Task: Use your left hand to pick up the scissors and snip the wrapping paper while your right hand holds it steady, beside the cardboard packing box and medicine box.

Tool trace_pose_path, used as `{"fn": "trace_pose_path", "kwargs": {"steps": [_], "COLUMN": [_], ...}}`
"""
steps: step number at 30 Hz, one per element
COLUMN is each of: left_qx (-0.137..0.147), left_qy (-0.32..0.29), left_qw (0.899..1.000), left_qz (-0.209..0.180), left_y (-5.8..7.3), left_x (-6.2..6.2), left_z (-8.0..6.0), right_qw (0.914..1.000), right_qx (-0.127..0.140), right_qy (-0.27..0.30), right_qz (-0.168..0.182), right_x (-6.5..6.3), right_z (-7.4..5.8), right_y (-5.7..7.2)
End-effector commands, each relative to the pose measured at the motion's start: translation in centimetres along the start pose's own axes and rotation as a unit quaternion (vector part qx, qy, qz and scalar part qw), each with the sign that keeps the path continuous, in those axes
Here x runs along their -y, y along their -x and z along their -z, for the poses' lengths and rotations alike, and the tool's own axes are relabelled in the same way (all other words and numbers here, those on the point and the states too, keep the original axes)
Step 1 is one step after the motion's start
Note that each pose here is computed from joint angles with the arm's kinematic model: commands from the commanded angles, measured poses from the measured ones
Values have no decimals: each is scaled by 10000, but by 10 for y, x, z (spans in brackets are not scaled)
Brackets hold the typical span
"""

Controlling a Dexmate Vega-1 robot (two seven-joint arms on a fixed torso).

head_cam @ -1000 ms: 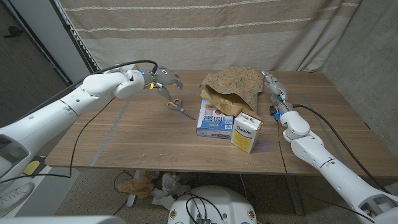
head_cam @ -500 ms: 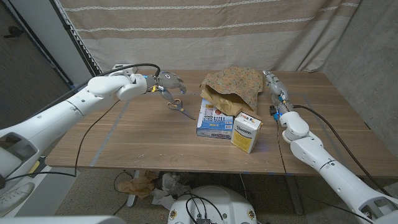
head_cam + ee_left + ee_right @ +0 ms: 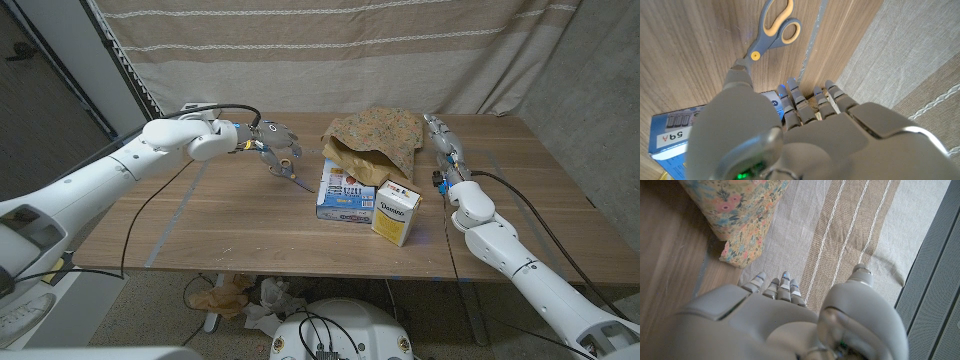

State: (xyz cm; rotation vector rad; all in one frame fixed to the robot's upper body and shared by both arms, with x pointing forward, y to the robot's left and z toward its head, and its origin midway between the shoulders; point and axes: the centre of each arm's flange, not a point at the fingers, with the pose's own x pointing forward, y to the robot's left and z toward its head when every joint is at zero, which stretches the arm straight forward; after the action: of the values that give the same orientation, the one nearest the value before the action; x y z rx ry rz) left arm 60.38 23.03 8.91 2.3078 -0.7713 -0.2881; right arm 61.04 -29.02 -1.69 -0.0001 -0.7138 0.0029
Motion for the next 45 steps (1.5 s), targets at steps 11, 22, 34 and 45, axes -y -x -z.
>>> {"fn": "trace_pose_path", "kwargs": {"steps": [11,22,34,45], "left_qx": [272,293,499,633], "left_qy": [-315,-241,-137,-193], "left_qw": [9985,9989,9984,9975], "left_qz": [355,271,229,262], "left_y": [-5,-10,-19,-22], "left_x": [8,13,21,23], "left_z": [16,15,9,9], "right_qw": [9996,9993,9988,9986], "right_qx": [-72,-58,-56,-63], "right_qy": [-47,-107,-77,-70], "right_qz": [287,350,481,513], "right_x": [0,-5,-3,-4], "right_z": [4,7,3,5], "right_y": [8,7,10,11]}}
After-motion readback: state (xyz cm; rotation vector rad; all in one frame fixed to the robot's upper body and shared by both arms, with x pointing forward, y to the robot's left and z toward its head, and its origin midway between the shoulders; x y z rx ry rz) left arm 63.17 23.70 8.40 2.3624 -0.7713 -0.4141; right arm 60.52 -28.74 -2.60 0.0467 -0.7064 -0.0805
